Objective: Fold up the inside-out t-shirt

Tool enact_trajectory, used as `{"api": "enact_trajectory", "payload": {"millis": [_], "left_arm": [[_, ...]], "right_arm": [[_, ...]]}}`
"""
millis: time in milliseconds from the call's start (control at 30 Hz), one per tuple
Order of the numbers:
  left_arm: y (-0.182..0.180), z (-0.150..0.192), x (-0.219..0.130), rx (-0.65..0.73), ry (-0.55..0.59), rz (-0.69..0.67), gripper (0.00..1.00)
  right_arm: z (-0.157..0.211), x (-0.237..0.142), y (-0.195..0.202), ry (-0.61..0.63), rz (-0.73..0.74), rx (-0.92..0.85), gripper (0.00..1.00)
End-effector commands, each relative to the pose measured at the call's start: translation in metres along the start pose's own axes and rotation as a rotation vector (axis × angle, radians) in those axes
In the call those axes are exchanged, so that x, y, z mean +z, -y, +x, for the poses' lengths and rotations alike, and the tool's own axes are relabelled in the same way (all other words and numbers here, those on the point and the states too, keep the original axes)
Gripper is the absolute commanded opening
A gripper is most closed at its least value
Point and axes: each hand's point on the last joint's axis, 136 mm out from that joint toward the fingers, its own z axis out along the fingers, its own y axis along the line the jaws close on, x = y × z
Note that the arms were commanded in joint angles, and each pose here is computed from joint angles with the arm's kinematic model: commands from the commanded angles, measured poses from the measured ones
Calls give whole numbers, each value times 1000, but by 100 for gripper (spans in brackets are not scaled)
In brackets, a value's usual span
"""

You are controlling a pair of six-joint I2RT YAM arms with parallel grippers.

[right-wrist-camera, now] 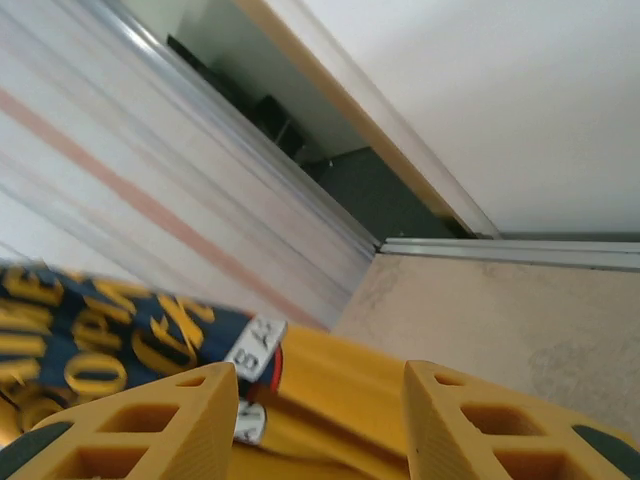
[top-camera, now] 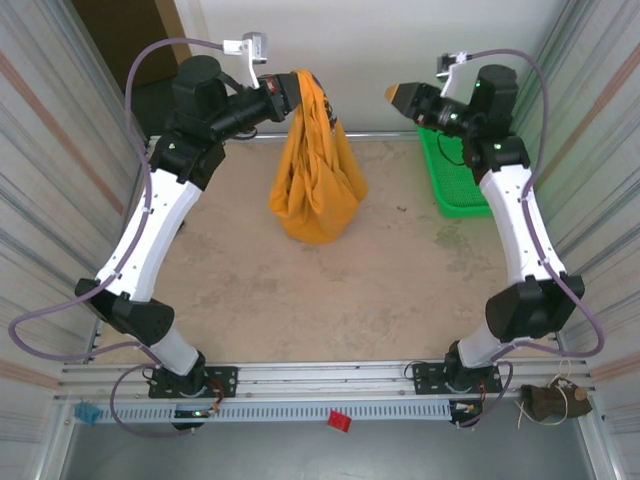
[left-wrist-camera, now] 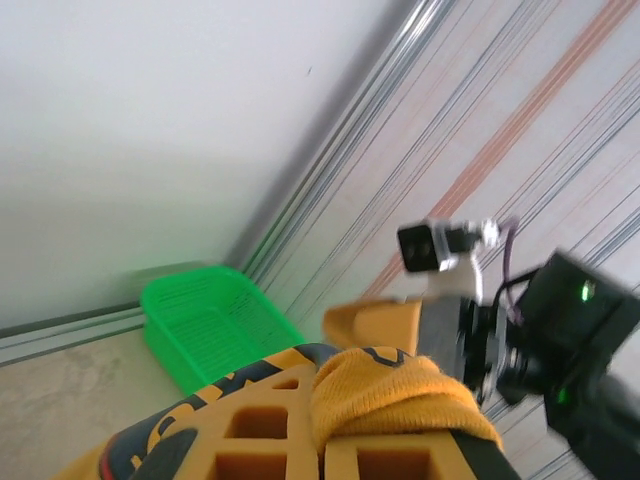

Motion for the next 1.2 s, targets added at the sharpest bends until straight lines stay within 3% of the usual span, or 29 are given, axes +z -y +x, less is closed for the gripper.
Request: {"api": "enact_trajectory", "payload": {"millis": [0, 133, 267, 433, 600, 667, 733, 800, 1000, 1100, 1167], "left_arm": [[5, -19, -5, -113, 63, -15, 0], [-3, -18, -2, -138, 83, -82, 0], [-2, -15, 2, -135, 83, -105, 0], [1, -9, 9, -140, 66, -104, 0], [7, -7, 11, -136, 60, -95, 0], [8, -6, 11, -136, 57, -93, 0], [6, -4, 11, -135, 52, -103, 0], [0, -4, 9, -120, 47, -134, 0], [-57, -8, -9, -72, 32, -307, 0], [-77, -5, -19, -78, 14, -347, 0], [-78, -4, -23, -80, 8, -341, 0]], "right_arm": [[37, -11, -59, 10, 7, -190, 44], [90, 4, -91, -3, 44, -325, 43], [110, 20, -117, -12, 18, -395, 44], [118, 46, -125, -45, 26, -429, 45], [105, 61, -102, 9, 158, -432, 47], [99, 64, -91, 25, 207, -429, 35], [91, 64, -80, 25, 231, -419, 2], [79, 56, -68, 34, 240, -394, 0], [16, 0, -49, -20, -25, -195, 0], [-23, -38, -71, 29, -283, -101, 0], [-36, -58, -91, 75, -370, -99, 0]]}}
